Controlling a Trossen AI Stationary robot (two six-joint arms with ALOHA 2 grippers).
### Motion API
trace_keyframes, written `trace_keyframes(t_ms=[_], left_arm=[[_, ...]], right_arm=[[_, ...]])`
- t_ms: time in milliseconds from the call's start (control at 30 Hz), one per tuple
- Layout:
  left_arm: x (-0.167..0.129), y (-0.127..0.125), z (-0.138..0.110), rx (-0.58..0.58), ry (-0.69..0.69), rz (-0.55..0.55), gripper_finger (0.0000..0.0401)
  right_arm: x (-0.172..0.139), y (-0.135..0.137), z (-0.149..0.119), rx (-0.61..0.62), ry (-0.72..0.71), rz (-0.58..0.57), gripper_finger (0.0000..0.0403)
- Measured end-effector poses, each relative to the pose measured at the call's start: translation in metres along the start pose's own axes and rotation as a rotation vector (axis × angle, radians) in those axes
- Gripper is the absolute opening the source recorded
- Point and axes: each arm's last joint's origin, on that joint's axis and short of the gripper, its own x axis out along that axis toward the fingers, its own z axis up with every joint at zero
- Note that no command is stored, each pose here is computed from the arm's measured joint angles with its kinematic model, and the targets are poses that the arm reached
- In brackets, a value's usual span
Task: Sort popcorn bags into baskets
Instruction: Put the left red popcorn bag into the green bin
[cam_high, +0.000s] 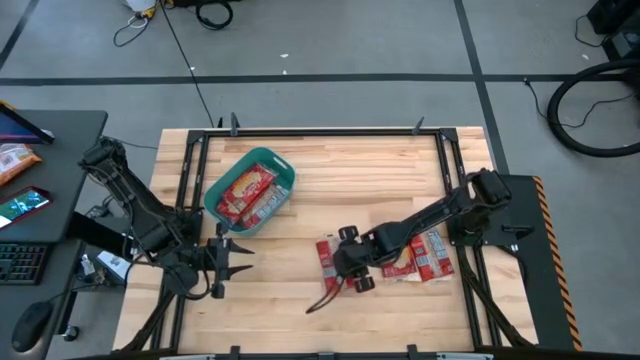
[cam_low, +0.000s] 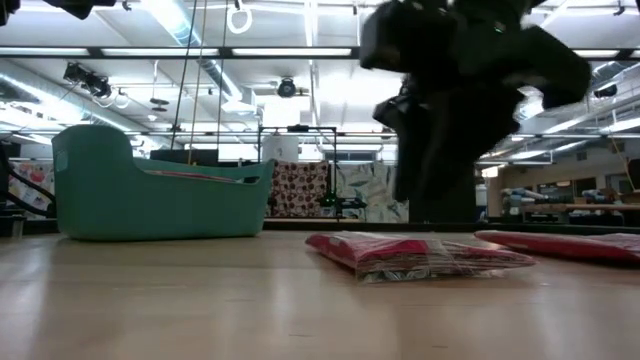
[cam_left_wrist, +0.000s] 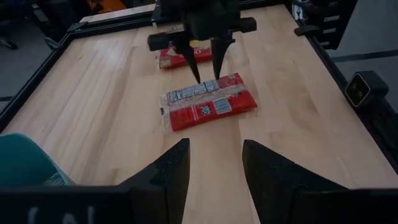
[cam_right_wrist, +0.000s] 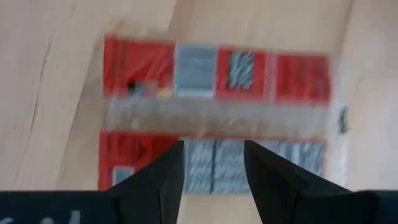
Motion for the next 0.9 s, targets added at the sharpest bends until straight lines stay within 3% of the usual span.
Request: trace_keyframes(t_ms=[200,400,633,767,900], left_arm=[[0.003,0.004,0.001,-0.006,0.000,0.026,0.0153],[0.007,0.005,0.002,-0.019,0.027,-0.010,0.0153],[0.008,0.006,0.002,-0.020,0.033,-0.011,0.0153],[0.012,0.009,0.003,-0.017,0.031,0.006,0.0153],[0.022,0.006,0.004,0.000,0.037,0.022,0.0153]], right_arm=[[0.008,0.008,-0.015,0.054,0.042,0.005,0.0170],[0.023,0.010,-0.024,0.050,-0.068,0.018,0.0170],[0.031,-0.015,-0.013,-0.004,-0.329,-0.028,0.0170],[0.028,-0.038,-0.002,0.013,-0.461,-0.116,0.0170],[0.023,-0.050,-0.001,0.024,-0.431,-0.126,0.0170]])
